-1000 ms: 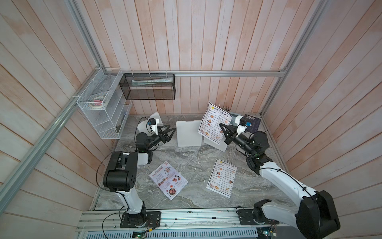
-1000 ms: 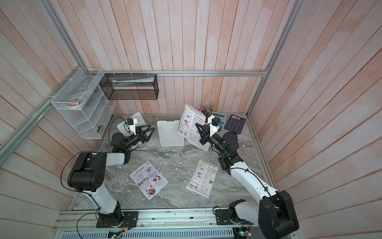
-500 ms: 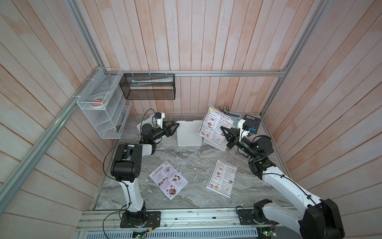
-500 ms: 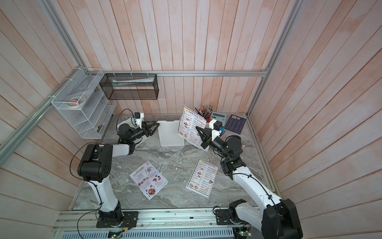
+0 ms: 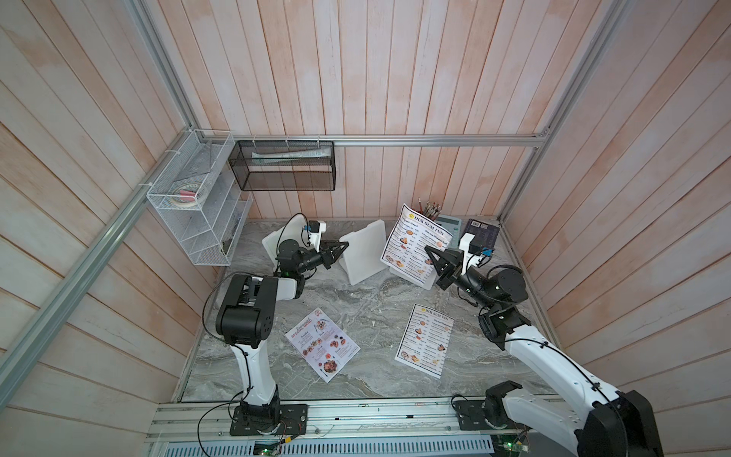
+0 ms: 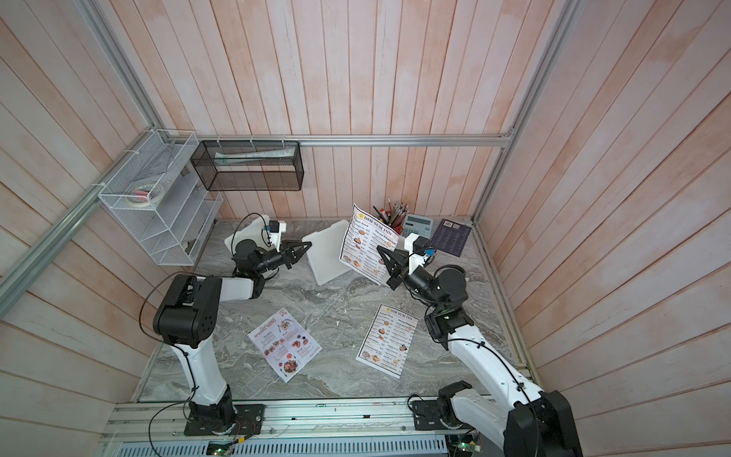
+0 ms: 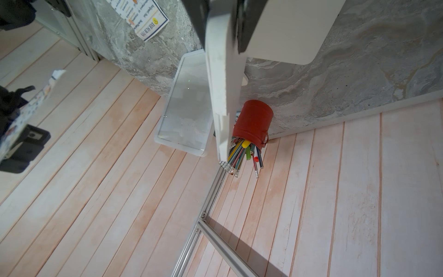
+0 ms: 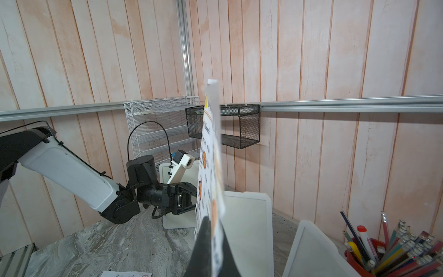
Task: Insert the menus into the narrow rack
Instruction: Move the narrow rack to the center of the board.
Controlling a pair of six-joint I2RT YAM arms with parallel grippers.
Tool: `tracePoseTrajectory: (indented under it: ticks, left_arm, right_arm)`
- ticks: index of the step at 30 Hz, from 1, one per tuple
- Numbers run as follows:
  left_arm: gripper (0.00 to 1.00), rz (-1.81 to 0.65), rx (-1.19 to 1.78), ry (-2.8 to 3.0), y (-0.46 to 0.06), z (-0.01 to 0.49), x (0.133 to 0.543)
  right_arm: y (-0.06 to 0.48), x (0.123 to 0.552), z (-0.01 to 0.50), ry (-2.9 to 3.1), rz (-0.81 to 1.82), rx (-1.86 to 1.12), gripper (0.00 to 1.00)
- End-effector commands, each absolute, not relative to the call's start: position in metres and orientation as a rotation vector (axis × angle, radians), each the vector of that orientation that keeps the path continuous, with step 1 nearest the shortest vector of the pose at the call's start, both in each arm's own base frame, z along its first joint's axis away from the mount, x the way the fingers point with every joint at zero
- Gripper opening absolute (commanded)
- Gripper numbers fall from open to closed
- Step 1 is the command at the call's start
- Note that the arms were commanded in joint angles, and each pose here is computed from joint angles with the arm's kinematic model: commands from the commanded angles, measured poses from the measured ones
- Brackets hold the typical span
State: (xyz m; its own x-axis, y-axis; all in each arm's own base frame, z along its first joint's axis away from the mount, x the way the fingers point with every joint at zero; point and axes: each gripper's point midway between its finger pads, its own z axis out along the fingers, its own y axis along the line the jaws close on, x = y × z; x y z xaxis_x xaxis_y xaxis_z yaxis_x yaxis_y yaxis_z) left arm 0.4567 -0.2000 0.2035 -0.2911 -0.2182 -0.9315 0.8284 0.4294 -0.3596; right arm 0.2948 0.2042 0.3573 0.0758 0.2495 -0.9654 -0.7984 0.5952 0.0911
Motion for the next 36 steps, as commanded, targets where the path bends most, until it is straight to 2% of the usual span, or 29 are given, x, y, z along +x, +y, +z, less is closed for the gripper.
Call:
tracePoseTrajectory:
  ticks: [1,14,18,23,28,32,34,36]
  left_arm:
    - [0.17,-1.208,0.604,1.515,-0.203,0.207,0.432]
    - [0.13,-1.300,0.635,1.546,-0.204,0.202,0.357]
    - [0.12,-1.261,0.630,1.620,-0.212,0.193,0.349]
    - [0.06,-1.178,0.697,1.702,-0.236,0.178,0.338]
    - [0.06,-1.140,0.670,1.724,-0.233,0.176,0.338]
    - [0.22,-1.066,0.590,1.787,-0.224,0.167,0.346]
    - [0.36,-1.027,0.552,1.810,-0.219,0.164,0.350]
    - [0.44,-0.993,0.523,1.824,-0.214,0.163,0.352]
  right_arm:
    - [0.201,0.288,0.361,1.240,0.861,-0.541,0.00]
    - [0.201,0.281,0.362,1.226,0.903,-0.534,0.00]
    - [0.201,0.278,0.362,1.221,0.923,-0.537,0.00]
    - [0.202,0.265,0.365,1.193,0.979,-0.552,0.00]
    - [0.200,0.262,0.364,1.191,0.984,-0.545,0.00]
    - [0.198,0.261,0.364,1.193,0.986,-0.542,0.00]
    - [0.198,0.260,0.365,1.190,0.986,-0.540,0.00]
    - [0.197,0.260,0.366,1.186,0.987,-0.538,0.00]
